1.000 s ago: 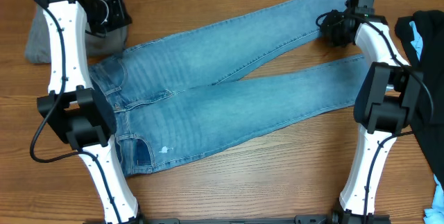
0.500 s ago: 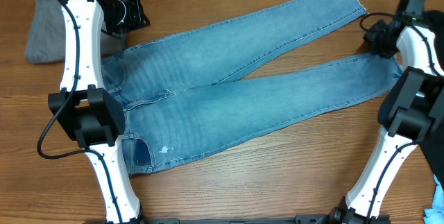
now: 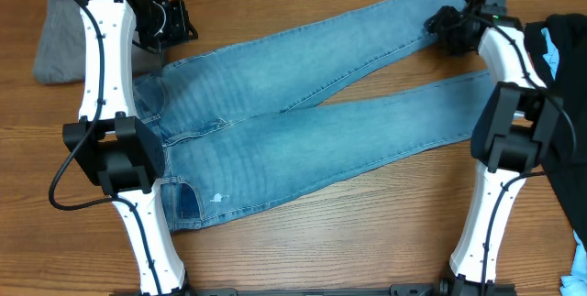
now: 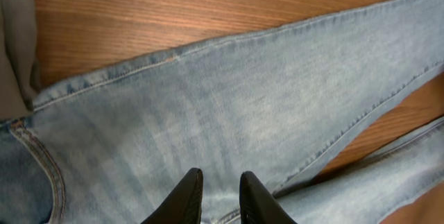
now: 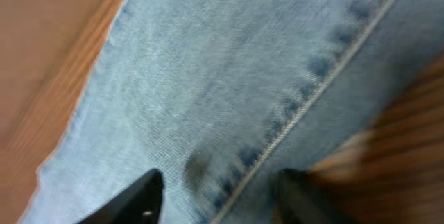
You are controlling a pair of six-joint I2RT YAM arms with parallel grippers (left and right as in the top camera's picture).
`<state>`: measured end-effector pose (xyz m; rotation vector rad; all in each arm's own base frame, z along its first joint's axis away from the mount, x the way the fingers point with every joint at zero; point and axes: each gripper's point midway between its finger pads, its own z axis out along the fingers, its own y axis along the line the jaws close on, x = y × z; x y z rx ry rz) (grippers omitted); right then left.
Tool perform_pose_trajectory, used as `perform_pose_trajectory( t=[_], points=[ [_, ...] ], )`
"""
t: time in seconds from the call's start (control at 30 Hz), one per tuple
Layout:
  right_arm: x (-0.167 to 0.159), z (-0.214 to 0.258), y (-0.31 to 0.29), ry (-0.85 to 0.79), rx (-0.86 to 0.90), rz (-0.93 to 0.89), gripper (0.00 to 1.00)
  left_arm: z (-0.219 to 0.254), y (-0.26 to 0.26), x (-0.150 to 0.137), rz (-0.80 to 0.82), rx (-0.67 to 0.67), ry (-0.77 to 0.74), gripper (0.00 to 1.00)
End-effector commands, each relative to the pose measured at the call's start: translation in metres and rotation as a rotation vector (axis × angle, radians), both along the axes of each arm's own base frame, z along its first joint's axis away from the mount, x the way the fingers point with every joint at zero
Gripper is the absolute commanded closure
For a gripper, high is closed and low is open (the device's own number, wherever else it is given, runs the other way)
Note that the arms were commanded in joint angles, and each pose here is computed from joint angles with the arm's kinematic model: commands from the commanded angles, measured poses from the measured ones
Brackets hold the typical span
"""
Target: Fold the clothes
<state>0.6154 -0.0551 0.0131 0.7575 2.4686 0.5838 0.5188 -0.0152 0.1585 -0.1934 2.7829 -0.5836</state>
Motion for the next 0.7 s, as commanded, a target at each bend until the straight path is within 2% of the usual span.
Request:
perform_pose_trajectory(
  t=[0.0,0.03,0.1,0.13,0.27,0.43,0.53,0.67],
  points=[
    [-0.03,-0.08,0.019,0.18,0.089,-0.013,0.63,0.014,0.0,0.001,-0.028,0.019,-0.044,0.77],
    [-0.028,-0.079,0.019,0.173,0.088,-0.012,0.75,0.014,0.0,0.001,-0.03,0.019,-0.046,0.77],
    [-0.023,-0.072,0.018,0.154,0.085,-0.011,0.94,0.014,0.0,0.001,-0.034,0.021,-0.048,0.77],
    [-0.021,-0.069,0.018,0.146,0.084,-0.011,0.96,0.014,0.0,0.001,-0.036,0.022,-0.048,0.77],
    [-0.005,-0.041,-0.01,0.084,0.059,-0.058,0.96,0.014,0.0,0.001,-0.041,0.023,-0.047,0.77],
    [0.006,0.003,-0.092,0.023,0.027,-0.279,0.96,0.014,0.0,0.0,-0.047,0.025,-0.048,0.76],
    [-0.001,0.012,-0.128,0.023,0.065,-0.384,0.96,0.013,0.0,-0.002,-0.053,0.026,-0.041,0.75],
    [-0.017,0.007,-0.153,0.06,0.073,-0.433,0.96,0.013,-0.001,-0.003,-0.06,0.029,-0.038,0.74]
  ],
)
